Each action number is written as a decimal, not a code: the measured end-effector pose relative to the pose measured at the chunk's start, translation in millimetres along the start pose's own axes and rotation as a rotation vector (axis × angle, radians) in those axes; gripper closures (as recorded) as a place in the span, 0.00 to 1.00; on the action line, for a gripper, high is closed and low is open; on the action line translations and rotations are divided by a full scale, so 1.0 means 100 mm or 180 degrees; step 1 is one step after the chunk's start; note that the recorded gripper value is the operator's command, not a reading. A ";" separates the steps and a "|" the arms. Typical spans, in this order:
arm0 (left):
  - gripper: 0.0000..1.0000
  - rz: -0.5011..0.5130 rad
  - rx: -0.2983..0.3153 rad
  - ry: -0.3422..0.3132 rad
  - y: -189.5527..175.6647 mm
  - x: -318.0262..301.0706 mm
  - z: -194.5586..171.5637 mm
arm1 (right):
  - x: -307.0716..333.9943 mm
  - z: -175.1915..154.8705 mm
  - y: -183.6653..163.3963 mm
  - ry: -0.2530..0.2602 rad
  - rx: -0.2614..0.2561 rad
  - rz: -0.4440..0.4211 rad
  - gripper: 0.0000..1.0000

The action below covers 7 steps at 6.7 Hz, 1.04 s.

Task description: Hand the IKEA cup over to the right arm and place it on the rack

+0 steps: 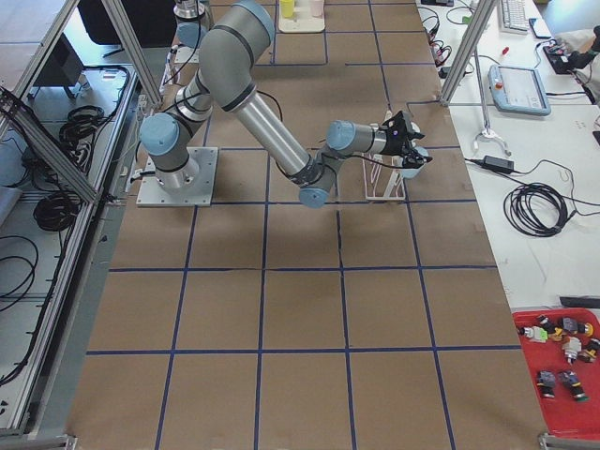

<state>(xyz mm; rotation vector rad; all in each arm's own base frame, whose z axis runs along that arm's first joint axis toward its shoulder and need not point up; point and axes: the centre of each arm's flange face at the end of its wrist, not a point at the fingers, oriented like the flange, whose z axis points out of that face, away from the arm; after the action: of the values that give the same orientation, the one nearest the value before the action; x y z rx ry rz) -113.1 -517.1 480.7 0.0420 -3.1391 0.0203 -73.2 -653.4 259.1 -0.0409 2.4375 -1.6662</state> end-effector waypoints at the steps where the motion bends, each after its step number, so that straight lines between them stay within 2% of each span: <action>1: 0.01 0.0000 0.0000 0.0000 0.00 0.00 0.00 | 0.00 -0.01 -0.02 0.0000 0.0006 0.0001 0.00; 3: 0.01 0.0000 0.0003 0.0000 0.00 0.00 0.00 | -0.01 -0.06 -0.16 0.0041 0.0038 -0.0019 0.00; 5: 0.01 0.0000 -0.0001 0.0000 0.00 0.00 0.00 | -0.12 -0.27 -0.57 0.0044 0.0008 -0.0017 0.00; 7: 0.01 0.0000 -0.0003 0.0000 0.00 0.00 0.01 | -0.30 -0.55 -1.01 0.0013 -0.0275 0.0152 0.00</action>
<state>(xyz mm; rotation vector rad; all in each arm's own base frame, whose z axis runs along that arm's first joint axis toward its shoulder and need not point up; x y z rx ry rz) -113.1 -517.6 480.0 0.0421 -3.1391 0.0186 -61.7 -636.1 375.7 0.0084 2.4921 -1.5425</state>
